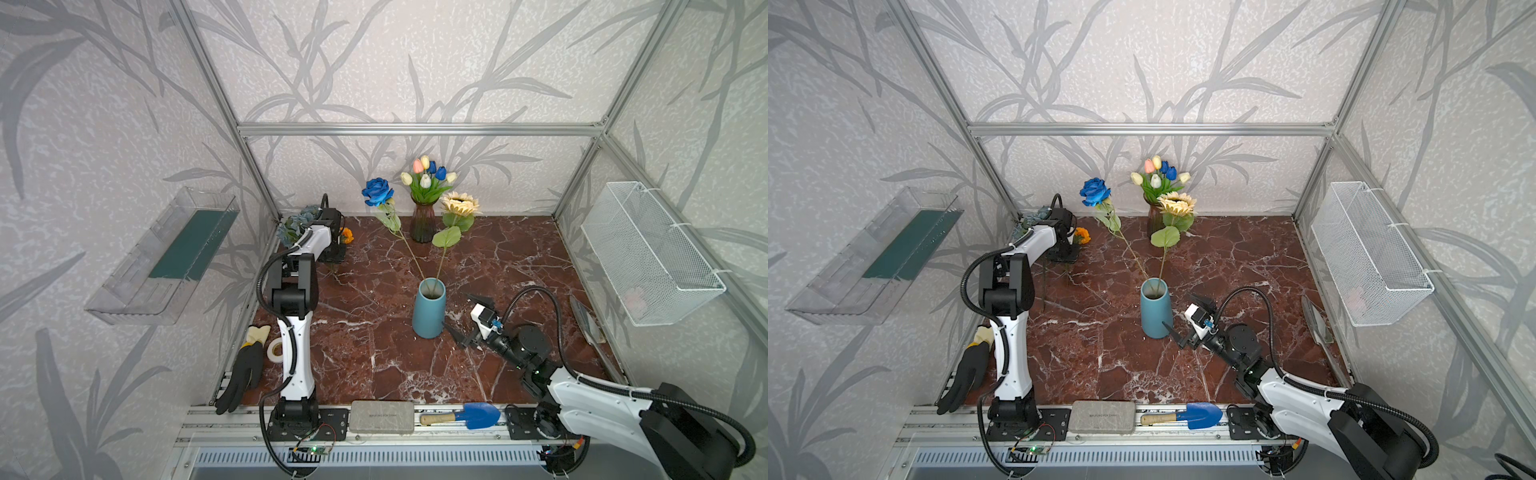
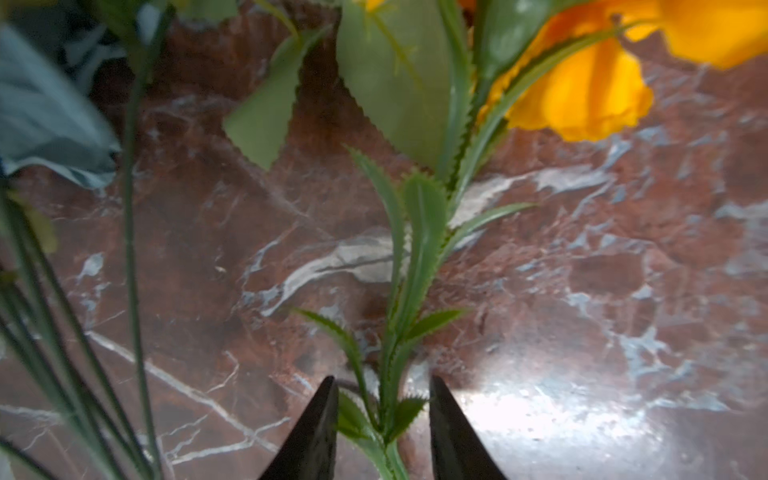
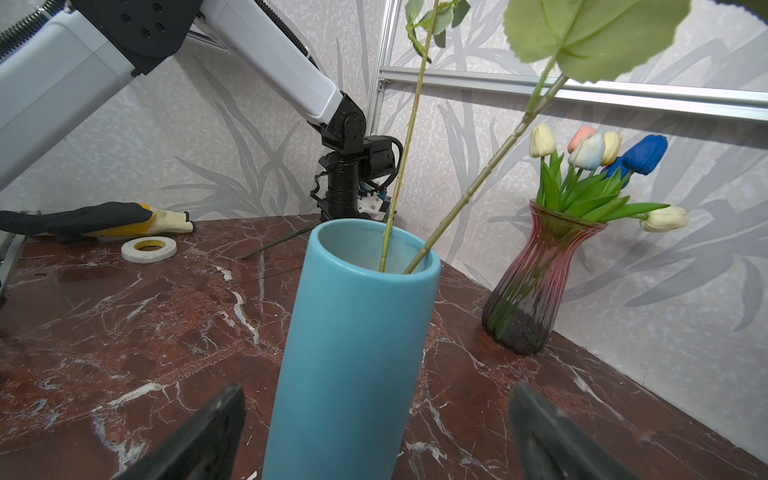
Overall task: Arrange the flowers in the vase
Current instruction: 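Grasp an orange flower stem in the pile with the left gripper, then lift the orange carnation and carry it over the teal vase, then lower the carnation stem into the teal vase and open the left gripper, then move the left gripper back to the pile and grasp the pale blue roses, then lift the bunch of pale blue roses high with the left gripper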
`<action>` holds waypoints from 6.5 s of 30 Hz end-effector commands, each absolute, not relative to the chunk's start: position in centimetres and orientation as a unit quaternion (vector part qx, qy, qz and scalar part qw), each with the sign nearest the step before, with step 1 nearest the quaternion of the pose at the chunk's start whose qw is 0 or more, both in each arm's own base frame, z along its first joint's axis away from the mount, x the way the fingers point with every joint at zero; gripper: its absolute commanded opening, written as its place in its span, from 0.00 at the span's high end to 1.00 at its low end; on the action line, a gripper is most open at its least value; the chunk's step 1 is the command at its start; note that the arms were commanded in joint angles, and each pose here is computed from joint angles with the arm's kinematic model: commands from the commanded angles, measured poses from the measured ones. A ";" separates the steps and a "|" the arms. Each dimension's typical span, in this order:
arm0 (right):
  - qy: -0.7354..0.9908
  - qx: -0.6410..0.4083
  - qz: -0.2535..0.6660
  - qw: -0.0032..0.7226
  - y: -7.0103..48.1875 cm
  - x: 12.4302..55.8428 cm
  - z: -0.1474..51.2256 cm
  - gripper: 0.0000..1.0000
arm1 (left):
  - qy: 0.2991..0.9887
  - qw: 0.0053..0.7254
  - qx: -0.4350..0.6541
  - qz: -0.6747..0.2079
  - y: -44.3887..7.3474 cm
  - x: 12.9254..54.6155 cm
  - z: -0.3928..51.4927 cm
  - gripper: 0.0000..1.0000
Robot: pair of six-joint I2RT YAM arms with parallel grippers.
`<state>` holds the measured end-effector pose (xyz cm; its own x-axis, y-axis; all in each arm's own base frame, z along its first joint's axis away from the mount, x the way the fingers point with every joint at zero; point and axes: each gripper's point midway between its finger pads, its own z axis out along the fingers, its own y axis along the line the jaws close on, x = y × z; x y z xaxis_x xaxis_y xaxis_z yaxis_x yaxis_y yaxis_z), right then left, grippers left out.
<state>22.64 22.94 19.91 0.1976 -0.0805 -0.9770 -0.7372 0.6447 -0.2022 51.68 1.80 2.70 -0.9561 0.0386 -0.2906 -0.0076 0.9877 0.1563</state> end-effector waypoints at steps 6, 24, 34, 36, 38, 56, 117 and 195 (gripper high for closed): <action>0.573 -0.345 0.237 0.704 23.1 22.7 21.1 0.01 | 0.993 0.113 0.017 0.027 0.2 50.0 2.1 0.90; 0.574 -0.344 0.237 0.705 23.0 22.7 21.1 0.01 | 0.959 0.278 -0.010 -0.047 -4.9 47.0 12.8 0.98; 0.575 -0.345 0.238 0.703 23.1 22.7 20.9 0.01 | 0.854 0.507 0.028 -0.109 -8.8 44.0 23.3 0.98; 0.575 -0.346 0.238 0.702 23.2 22.8 20.8 0.01 | 0.830 0.543 0.036 -0.122 -9.3 42.9 25.0 0.98; 0.575 -0.347 0.237 0.702 23.2 22.8 20.8 0.01 | 0.801 0.582 0.044 -0.132 -9.7 41.5 26.8 0.98; 0.550 -0.360 0.214 0.723 23.4 22.7 22.0 0.01 | 0.555 0.763 0.211 -0.256 -13.6 25.6 43.3 1.00; 0.559 -0.365 0.226 0.709 23.8 22.4 21.2 0.01 | 0.670 0.547 0.383 -0.324 -29.0 29.1 30.3 0.43; 0.560 -0.357 0.218 0.715 23.1 22.2 21.4 0.01 | 0.978 0.150 -0.135 0.055 8.3 45.4 3.1 0.88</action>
<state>22.31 23.23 20.36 0.2508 -0.1115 -0.9616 -0.7242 0.6375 -0.2628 45.19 8.28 2.61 -0.9202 -0.2455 -0.3049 -0.2827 0.9555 0.0839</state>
